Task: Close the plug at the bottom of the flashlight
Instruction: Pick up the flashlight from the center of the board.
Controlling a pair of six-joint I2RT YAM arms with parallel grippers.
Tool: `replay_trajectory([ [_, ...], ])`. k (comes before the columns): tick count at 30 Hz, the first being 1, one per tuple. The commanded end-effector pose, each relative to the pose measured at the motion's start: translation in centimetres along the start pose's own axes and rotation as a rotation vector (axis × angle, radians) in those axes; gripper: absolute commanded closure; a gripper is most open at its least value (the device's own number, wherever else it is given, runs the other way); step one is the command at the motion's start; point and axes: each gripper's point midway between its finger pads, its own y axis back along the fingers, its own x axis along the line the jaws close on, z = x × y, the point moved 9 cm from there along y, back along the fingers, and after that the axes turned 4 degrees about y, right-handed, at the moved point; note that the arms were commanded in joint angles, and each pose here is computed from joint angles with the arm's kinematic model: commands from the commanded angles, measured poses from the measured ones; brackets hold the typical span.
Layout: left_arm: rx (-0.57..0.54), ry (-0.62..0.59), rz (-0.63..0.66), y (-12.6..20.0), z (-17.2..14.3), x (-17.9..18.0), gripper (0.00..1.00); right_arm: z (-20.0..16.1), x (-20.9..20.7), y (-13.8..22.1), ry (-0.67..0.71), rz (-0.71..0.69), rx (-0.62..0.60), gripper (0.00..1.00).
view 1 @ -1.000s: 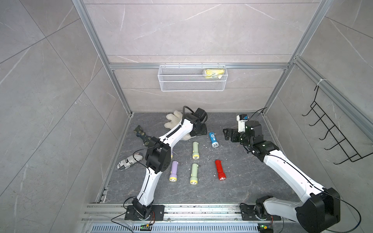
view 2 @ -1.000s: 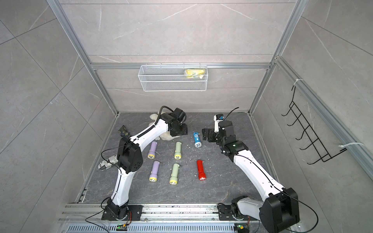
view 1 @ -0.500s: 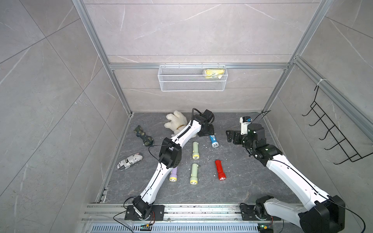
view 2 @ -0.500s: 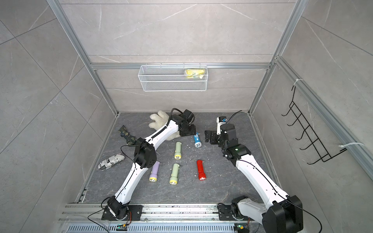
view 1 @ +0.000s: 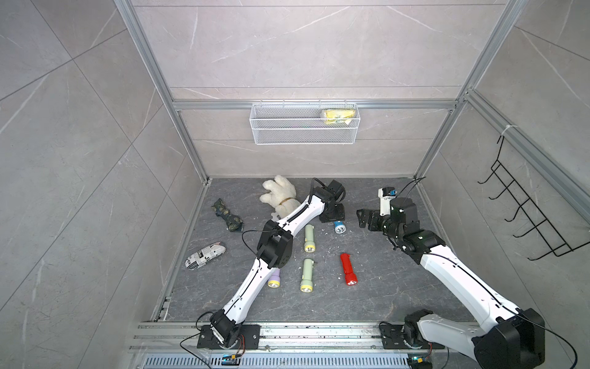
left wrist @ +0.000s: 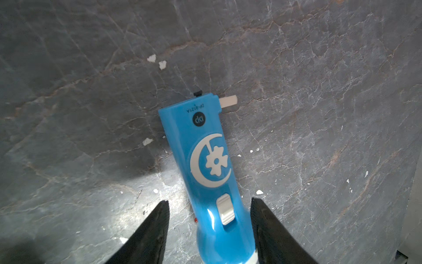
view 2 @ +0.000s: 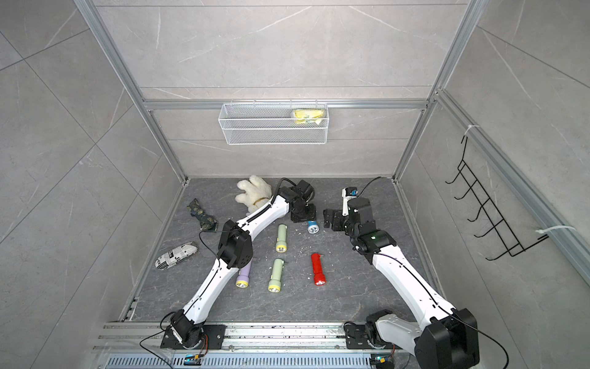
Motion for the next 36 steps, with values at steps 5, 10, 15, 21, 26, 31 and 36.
replay_trajectory([
  [5, 0.058, -0.026, 0.026, -0.4, -1.1, 0.0, 0.43, -0.9, -0.2, -0.7, -0.013, -0.004, 0.038, 0.00],
  [10, 0.089, -0.072, 0.113, 0.2, -1.8, 1.0, 0.48, -0.8, -0.2, -0.6, -0.015, -0.002, 0.035, 0.00],
  [15, 0.101, -0.106, 0.120, 0.5, -2.0, 1.2, 0.49, -0.8, -0.2, -0.7, -0.015, 0.000, 0.032, 0.00],
  [21, 0.107, -0.129, 0.126, -1.1, -1.9, 1.5, 0.47, -0.8, -0.2, -0.8, -0.014, 0.001, 0.039, 0.00],
  [26, 0.139, -0.135, 0.117, -2.6, -2.2, 1.8, 0.49, -0.7, -0.2, -0.8, -0.013, -0.003, 0.036, 0.00],
  [31, 0.154, -0.143, 0.128, -3.3, -2.4, 2.2, 0.64, -0.9, -0.2, -1.1, -0.013, -0.005, 0.043, 0.00],
  [36, 0.109, -0.150, 0.094, -2.5, -1.8, 1.4, 0.74, -0.9, -0.2, -1.3, -0.015, -0.003, 0.050, 0.00],
])
